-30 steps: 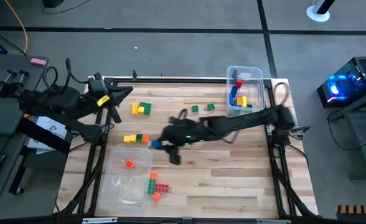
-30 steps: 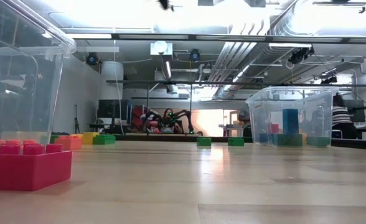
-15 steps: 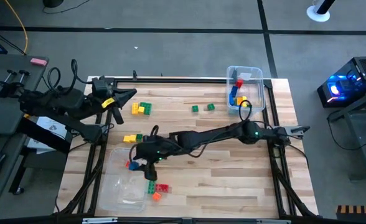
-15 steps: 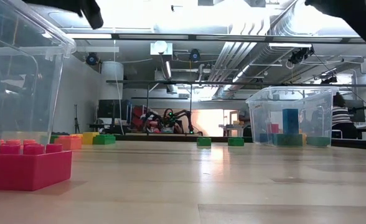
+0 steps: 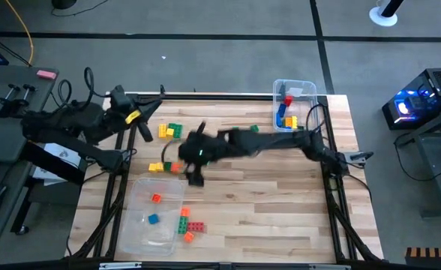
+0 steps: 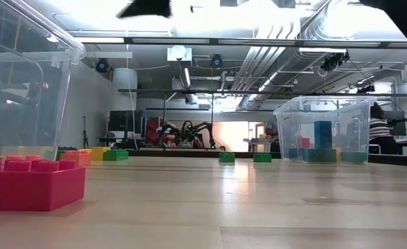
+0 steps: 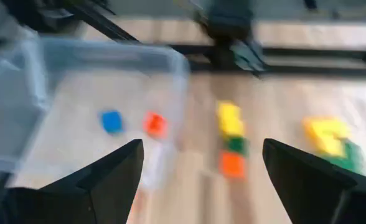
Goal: Sort blocks by size
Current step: Adjust the right transparent bin
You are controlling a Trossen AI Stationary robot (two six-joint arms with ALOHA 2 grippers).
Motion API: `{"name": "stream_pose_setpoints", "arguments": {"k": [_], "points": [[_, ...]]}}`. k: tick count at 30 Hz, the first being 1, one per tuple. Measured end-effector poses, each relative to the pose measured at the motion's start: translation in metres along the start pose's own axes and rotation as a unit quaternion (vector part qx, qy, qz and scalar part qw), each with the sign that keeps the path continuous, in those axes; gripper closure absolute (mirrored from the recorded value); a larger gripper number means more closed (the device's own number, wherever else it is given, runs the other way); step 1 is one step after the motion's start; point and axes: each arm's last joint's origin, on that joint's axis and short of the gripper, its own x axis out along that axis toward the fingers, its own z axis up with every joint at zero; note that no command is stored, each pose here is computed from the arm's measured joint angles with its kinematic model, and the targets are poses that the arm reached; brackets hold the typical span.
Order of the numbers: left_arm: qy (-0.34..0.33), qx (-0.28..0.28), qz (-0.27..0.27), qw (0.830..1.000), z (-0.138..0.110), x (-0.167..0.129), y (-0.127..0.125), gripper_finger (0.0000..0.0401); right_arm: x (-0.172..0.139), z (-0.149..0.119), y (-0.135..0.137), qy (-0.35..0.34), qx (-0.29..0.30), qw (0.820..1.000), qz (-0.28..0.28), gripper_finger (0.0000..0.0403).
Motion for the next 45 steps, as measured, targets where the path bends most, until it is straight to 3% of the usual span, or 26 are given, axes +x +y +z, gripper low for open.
{"name": "stream_pose_setpoints", "arguments": {"k": [3,6,10,13,17,21,24,27,31,35,39,41,45], "points": [[0.034,-0.013,0.004,0.999,-0.006,0.013,0.009,0.0389,-0.017,-0.011,-0.029,0.075,0.017,0.997,-0.026,0.0086],[0.113,-0.022,-0.005,0.993,-0.023,0.033,0.018,0.0383,-0.026,-0.03,-0.052,0.178,0.018,0.983,-0.039,0.0089],[0.248,-0.027,-0.005,0.968,-0.073,0.069,0.028,0.0382,-0.038,-0.052,-0.069,0.294,0.015,0.955,-0.027,0.009],[0.339,-0.041,-0.005,0.94,-0.119,0.09,0.038,0.0382,-0.049,-0.062,-0.079,0.323,0.022,0.946,-0.016,0.009],[0.413,-0.068,0.008,0.908,-0.154,0.107,0.053,0.0378,-0.077,-0.086,-0.096,0.294,0.054,0.954,-0.037,0.009],[0.444,-0.086,0.036,0.891,-0.16,0.113,0.065,0.0353,-0.101,-0.142,-0.112,0.246,0.139,0.956,-0.082,0.0089],[0.456,-0.11,0.067,0.88,-0.161,0.112,0.074,0.0315,-0.117,-0.186,-0.111,0.215,0.2,0.952,-0.09,0.0089],[0.474,-0.159,0.129,0.856,-0.165,0.107,0.082,0.0266,-0.123,-0.226,-0.105,0.193,0.238,0.95,-0.063,0.0089],[0.486,-0.225,0.215,0.817,-0.176,0.1,0.088,0.02,-0.128,-0.26,-0.098,0.168,0.222,0.96,-0.033,0.009],[0.474,-0.292,0.274,0.784,-0.192,0.101,0.092,0.0151,-0.13,-0.275,-0.094,0.162,0.153,0.975,-0.018,0.009],[0.475,-0.318,0.32,0.755,-0.205,0.106,0.093,0.0133,-0.128,-0.287,-0.093,0.202,0.146,0.968,-0.014,0.0089],[0.473,-0.313,0.334,0.753,-0.209,0.11,0.094,0.0133,-0.13,-0.272,-0.097,0.147,0.125,0.981,-0.012,0.0089],[0.456,-0.321,0.322,0.765,-0.21,0.119,0.093,0.0134,-0.127,-0.275,-0.099,0.146,0.122,0.982,-0.016,0.0089]]}}
